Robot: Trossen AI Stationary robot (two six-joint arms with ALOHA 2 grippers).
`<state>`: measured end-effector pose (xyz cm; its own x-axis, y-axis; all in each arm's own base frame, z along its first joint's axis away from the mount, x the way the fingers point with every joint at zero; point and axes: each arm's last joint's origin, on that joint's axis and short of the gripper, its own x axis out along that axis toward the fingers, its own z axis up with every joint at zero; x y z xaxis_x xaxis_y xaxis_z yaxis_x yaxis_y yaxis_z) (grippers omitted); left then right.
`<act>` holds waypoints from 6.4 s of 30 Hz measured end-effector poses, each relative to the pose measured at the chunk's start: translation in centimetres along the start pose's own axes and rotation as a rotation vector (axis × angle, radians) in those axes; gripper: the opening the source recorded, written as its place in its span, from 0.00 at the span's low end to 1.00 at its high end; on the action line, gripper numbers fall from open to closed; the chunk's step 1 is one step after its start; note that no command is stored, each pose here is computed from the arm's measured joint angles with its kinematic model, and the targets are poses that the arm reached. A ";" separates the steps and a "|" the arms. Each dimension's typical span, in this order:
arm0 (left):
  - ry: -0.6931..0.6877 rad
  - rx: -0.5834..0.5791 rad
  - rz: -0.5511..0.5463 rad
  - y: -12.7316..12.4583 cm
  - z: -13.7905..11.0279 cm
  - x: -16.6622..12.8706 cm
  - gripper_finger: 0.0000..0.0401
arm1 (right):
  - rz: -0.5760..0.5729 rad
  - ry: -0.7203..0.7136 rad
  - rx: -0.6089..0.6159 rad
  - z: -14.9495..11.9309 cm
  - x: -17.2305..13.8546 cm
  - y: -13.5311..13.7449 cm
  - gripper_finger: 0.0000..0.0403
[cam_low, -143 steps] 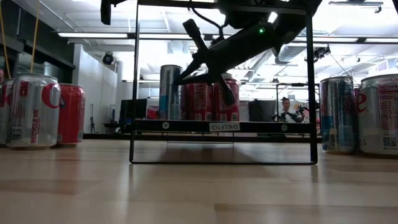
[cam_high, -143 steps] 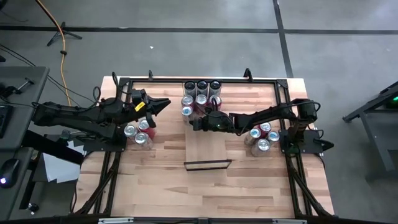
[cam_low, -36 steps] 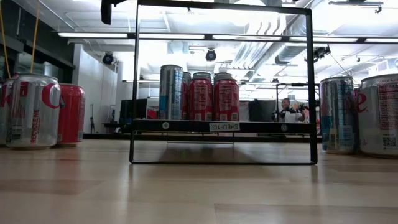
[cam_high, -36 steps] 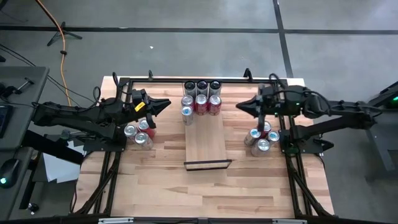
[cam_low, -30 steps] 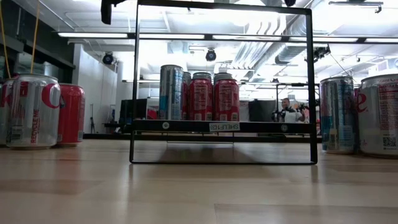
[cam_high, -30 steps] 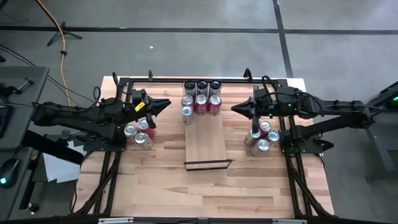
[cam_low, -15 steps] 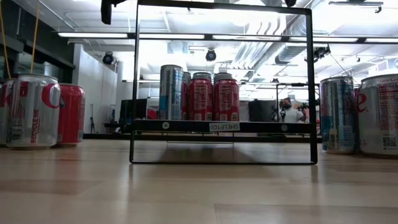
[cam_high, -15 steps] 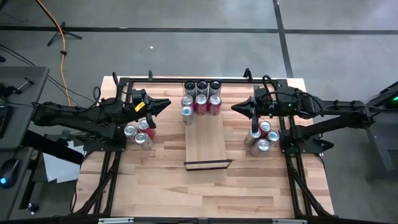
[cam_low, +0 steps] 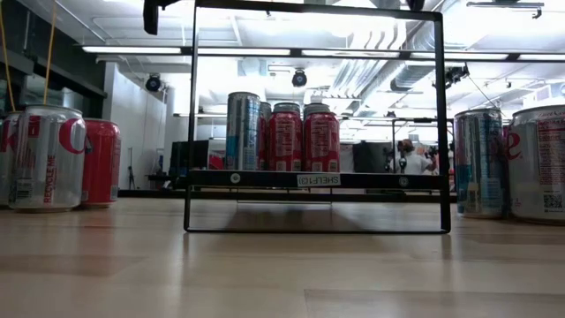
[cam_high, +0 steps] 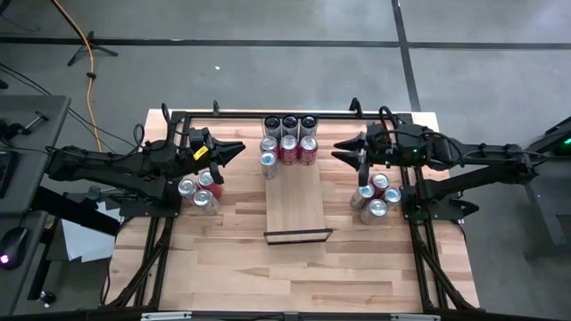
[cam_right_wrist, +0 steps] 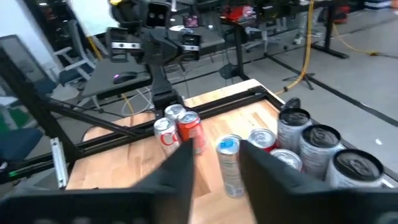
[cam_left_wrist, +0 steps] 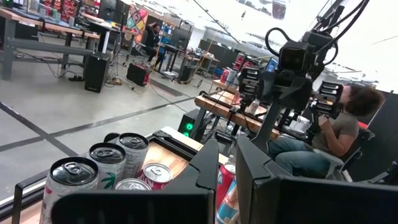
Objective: Place canned beverage on shelf
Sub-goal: Put the left blue soda can on the shelf aligned with the other blue soda cans
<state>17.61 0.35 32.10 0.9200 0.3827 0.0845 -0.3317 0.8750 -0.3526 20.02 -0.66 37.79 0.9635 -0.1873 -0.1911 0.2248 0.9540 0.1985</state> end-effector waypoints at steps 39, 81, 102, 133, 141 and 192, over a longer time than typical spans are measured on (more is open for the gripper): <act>0.001 0.011 0.000 0.0 0.0 0.0 0.01 | -0.770 1.081 0.580 -9.7 2.6 -1.0 0.87; 0.001 0.041 0.001 0.0 0.0 0.0 0.01 | -0.571 1.063 0.382 -3.1 5.0 0.6 0.56; -0.011 0.033 0.009 0.0 0.1 0.0 0.01 | -0.344 1.238 -0.029 -3.2 19.9 3.6 0.56; -0.023 0.027 0.006 0.0 0.2 0.0 0.01 | -0.359 1.248 -0.024 -4.9 21.0 3.4 0.67; -0.023 0.027 0.005 0.0 0.2 0.0 0.01 | -0.342 1.253 -0.049 -4.9 21.1 3.3 0.67; -0.022 0.027 0.006 0.0 0.2 0.0 0.01 | -0.211 0.923 -0.063 -2.3 4.8 3.5 0.87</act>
<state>17.58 0.38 32.28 0.9133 0.3941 0.1029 -0.3430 0.8804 -0.3275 25.11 2.31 35.34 0.4025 -0.1242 -0.9069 0.3473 0.9374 0.0258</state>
